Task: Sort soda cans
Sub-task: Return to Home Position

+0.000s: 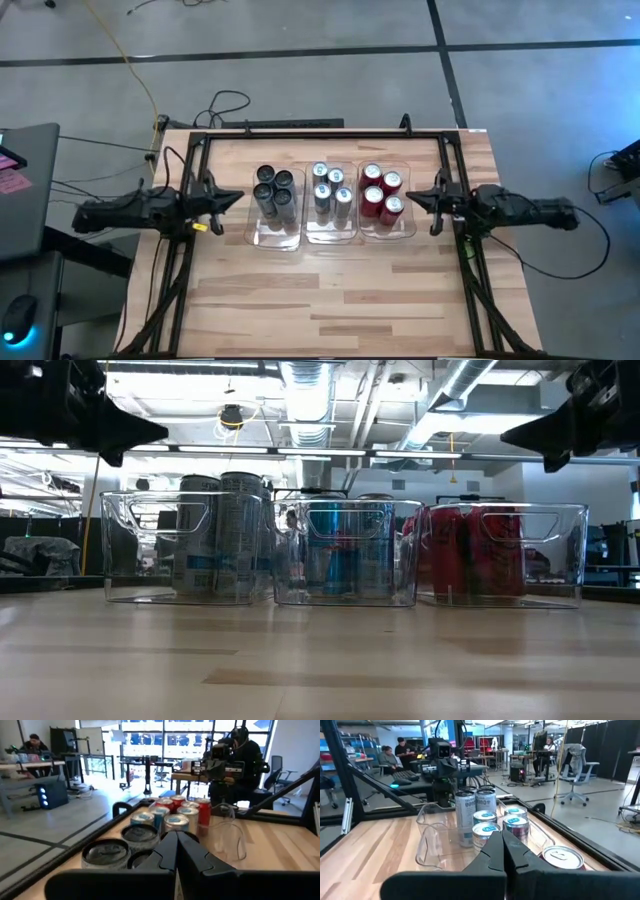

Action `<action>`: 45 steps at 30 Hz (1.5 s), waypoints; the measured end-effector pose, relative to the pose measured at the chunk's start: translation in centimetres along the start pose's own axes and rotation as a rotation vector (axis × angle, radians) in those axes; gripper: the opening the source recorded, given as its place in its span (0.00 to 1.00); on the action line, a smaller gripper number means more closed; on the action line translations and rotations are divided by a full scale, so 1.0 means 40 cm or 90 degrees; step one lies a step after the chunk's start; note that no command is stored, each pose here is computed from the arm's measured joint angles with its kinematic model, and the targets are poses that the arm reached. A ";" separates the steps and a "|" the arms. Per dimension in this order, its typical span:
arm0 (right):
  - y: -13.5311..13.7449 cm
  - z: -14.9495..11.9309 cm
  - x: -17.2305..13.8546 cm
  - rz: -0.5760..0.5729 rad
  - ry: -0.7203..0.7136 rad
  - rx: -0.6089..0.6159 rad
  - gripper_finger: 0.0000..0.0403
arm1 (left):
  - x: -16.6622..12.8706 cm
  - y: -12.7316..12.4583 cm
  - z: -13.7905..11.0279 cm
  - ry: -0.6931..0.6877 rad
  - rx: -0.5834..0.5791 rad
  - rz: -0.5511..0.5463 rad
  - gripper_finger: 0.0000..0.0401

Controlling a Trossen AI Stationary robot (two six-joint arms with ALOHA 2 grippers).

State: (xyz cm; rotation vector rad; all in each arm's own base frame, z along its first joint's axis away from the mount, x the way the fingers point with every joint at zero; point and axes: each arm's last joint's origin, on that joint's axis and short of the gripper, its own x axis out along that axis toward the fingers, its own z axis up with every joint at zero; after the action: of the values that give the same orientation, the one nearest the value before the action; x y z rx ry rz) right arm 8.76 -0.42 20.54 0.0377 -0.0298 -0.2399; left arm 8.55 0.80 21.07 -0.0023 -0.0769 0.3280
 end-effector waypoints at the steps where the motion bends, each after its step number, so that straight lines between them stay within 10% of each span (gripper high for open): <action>1: -0.001 -0.001 0.000 -0.002 0.002 0.003 0.00 | 0.001 0.001 -0.005 0.003 0.000 -0.001 0.00; 45: -0.011 -0.087 0.022 0.008 -0.020 -0.001 0.03 | 0.026 0.021 -0.102 0.019 -0.076 -0.021 0.00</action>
State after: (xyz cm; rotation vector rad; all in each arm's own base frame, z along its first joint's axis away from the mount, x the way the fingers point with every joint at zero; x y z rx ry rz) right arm 9.64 -0.95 17.09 0.0317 -0.0613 -0.2284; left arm 9.54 1.98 17.07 -0.1235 -0.0662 0.2895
